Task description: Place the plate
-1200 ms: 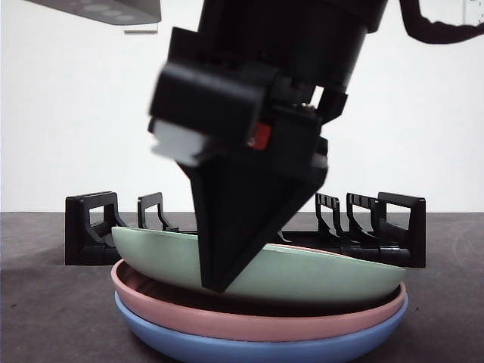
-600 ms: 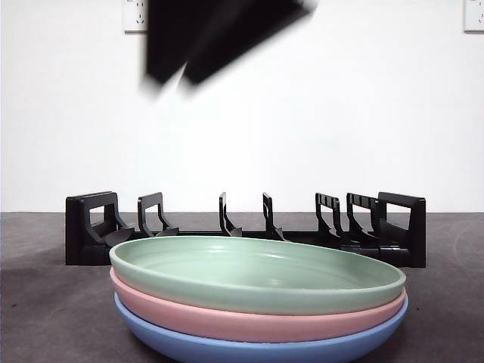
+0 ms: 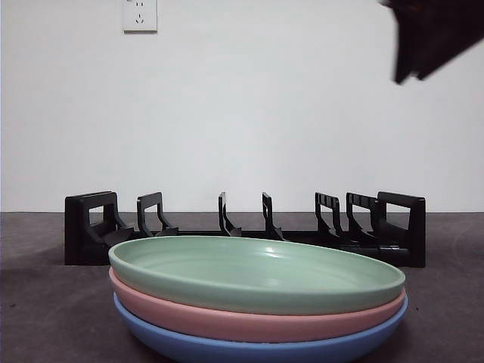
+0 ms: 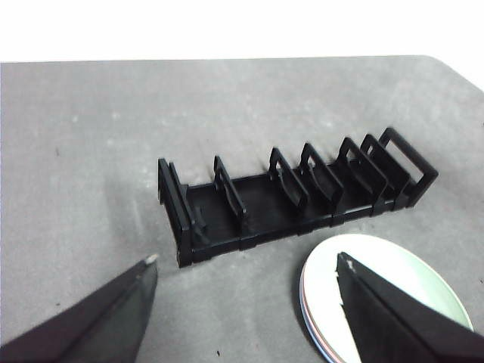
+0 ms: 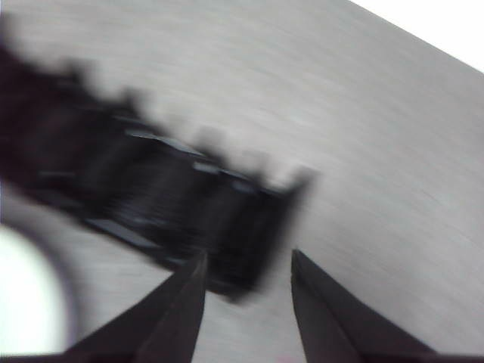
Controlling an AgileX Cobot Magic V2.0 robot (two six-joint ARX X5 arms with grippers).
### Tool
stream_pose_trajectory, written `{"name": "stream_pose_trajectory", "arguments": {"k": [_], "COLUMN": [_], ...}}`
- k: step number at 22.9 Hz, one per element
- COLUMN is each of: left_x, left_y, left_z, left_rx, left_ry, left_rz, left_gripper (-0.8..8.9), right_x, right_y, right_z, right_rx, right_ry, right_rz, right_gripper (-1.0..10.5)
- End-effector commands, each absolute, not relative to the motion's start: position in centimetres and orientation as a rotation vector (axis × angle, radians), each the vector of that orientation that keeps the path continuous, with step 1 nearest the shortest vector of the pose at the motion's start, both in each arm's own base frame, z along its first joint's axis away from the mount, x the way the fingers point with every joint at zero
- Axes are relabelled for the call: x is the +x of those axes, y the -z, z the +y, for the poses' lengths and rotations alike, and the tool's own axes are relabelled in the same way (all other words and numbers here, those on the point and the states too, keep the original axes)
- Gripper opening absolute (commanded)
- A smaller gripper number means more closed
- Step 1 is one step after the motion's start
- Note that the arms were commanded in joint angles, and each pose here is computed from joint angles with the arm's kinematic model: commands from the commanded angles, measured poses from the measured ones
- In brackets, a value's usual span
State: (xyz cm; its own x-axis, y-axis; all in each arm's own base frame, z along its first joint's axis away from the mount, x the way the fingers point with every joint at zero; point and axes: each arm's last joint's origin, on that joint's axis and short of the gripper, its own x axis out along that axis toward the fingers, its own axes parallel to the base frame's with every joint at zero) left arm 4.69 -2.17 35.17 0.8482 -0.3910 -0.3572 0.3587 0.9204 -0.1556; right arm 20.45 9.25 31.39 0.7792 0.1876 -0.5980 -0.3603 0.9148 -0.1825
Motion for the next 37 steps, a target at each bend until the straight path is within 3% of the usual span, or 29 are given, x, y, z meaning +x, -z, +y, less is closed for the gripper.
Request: {"name": "stream_pose_trajectory", "arguments": {"k": [1,5,9,15,16,17,19,24,37], "left_x": [4.6,4.6,4.6,4.6,4.6,4.6,4.6,4.5,4.5], "left_y": [-35.5,-35.5,-35.5,-35.5,-35.5,-35.4,-35.4,-35.3,-35.4], "left_z": [-2.1,-2.1,-2.1,-2.1,-2.1,-2.1,-2.1,-2.1,-2.1], "left_rx": [-0.083,-0.083,-0.083,-0.085,-0.085,-0.084,-0.080,-0.080,-0.081], "left_ry": [0.394,0.394,0.394,0.394,0.394,0.394,0.395,0.395,0.396], "left_rz": [0.378,0.378,0.378,0.383,0.384,0.388,0.391,0.394,0.391], "left_gripper": [3.75,3.75,3.75,3.67,2.71,0.93,0.01,0.07,0.07], "right_x": [20.2,16.2,12.4,10.3,10.3,10.2,10.2,10.1,9.6], "right_y": [-31.9,-33.9,-35.1,-35.4,-35.4,-35.4,-35.4,-35.1,-35.3], "right_z": [7.3,4.7,3.6,3.0,3.0,3.0,3.0,3.2,3.1], "right_rx": [-0.291,-0.257,-0.204,-0.196,-0.196,-0.197,-0.195,-0.173,-0.168], "right_ry": [-0.269,-0.216,-0.252,-0.262,-0.262,-0.263,-0.272,-0.349,-0.344], "right_rz": [0.631,0.589,0.529,0.501,0.503,0.508,0.511,0.539,0.519], "right_gripper": [1.8,1.9,1.9,1.8,1.1,0.0,0.2,0.2,0.2]}}
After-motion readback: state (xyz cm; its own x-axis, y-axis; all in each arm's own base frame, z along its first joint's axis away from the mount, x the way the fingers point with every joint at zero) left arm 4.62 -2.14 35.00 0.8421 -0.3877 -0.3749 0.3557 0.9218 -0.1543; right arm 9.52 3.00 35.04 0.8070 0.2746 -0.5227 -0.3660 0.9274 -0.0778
